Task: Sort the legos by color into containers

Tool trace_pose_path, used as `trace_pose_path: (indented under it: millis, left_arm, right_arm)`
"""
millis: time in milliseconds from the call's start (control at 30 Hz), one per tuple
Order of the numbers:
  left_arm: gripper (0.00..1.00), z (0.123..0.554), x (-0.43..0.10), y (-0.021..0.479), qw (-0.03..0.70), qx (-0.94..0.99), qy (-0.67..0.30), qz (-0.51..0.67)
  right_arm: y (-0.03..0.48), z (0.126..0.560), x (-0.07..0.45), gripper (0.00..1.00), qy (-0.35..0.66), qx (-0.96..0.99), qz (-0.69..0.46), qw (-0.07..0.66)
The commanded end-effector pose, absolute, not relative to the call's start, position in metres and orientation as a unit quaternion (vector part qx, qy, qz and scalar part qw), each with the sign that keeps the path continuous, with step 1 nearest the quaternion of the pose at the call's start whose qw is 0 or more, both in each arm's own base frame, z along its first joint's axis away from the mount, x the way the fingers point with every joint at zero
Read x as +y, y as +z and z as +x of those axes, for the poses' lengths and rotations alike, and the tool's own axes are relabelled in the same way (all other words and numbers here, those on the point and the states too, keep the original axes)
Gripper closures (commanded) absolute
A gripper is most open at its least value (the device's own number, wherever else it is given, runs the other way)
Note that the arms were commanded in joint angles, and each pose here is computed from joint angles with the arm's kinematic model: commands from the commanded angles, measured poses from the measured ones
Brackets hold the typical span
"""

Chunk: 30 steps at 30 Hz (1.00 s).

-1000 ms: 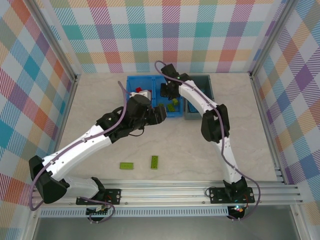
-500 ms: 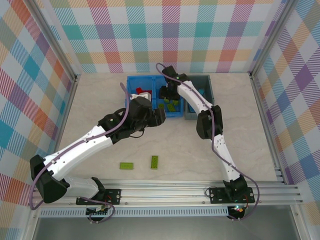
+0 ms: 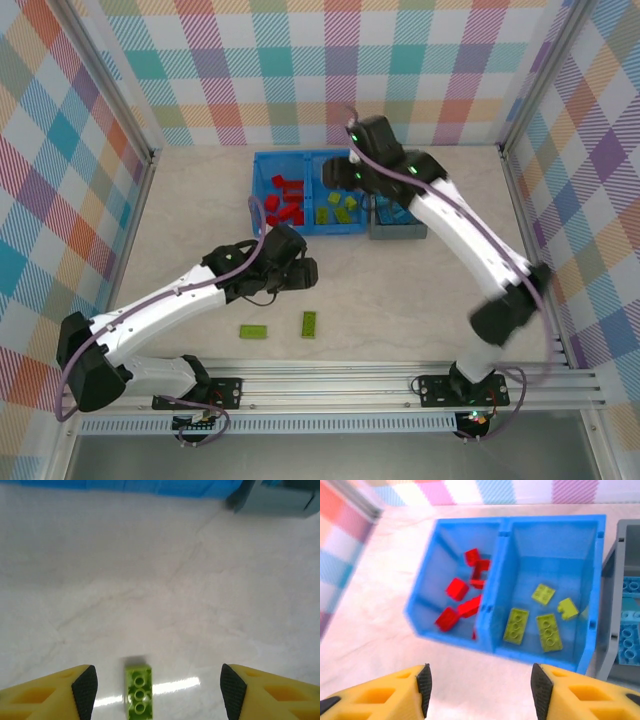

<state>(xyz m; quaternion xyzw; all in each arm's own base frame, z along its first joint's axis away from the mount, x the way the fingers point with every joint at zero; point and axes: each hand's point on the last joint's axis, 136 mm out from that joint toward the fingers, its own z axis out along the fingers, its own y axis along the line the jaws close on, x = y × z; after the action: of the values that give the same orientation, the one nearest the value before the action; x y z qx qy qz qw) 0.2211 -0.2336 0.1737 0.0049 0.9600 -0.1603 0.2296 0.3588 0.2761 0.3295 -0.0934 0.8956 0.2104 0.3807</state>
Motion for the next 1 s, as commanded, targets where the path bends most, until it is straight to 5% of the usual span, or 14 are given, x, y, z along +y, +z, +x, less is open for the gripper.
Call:
trace_pose_path:
  millis: [0,200,367,633,967]
  left_arm:
    - [0.3,0.197,-0.234,0.139,0.155,0.978,-0.136,0.014]
    - [0.25,0.185,-0.249,0.089,0.079,0.989,-0.118,0.035]
    - [0.24,0.178,-0.25,0.057,0.04,0.995,-0.08,0.049]
    - [0.31,0.17,-0.261,0.032,0.017,0.995,-0.068,0.068]
    - [0.6,0.168,-0.257,0.019,0.024,0.996,-0.032,0.074]
  right_arm:
    - [0.308,0.308,0.261,0.41,0.219,0.902,-0.106,0.356]
    - [0.26,0.193,0.238,0.34,0.302,0.905,-0.16,0.253]
    - [0.226,0.143,0.218,0.33,0.317,0.916,-0.155,0.189]
    - [0.213,0.137,0.208,0.34,0.307,0.925,-0.132,0.181]
    - [0.21,0.14,0.219,0.36,0.317,0.922,-0.139,0.171]
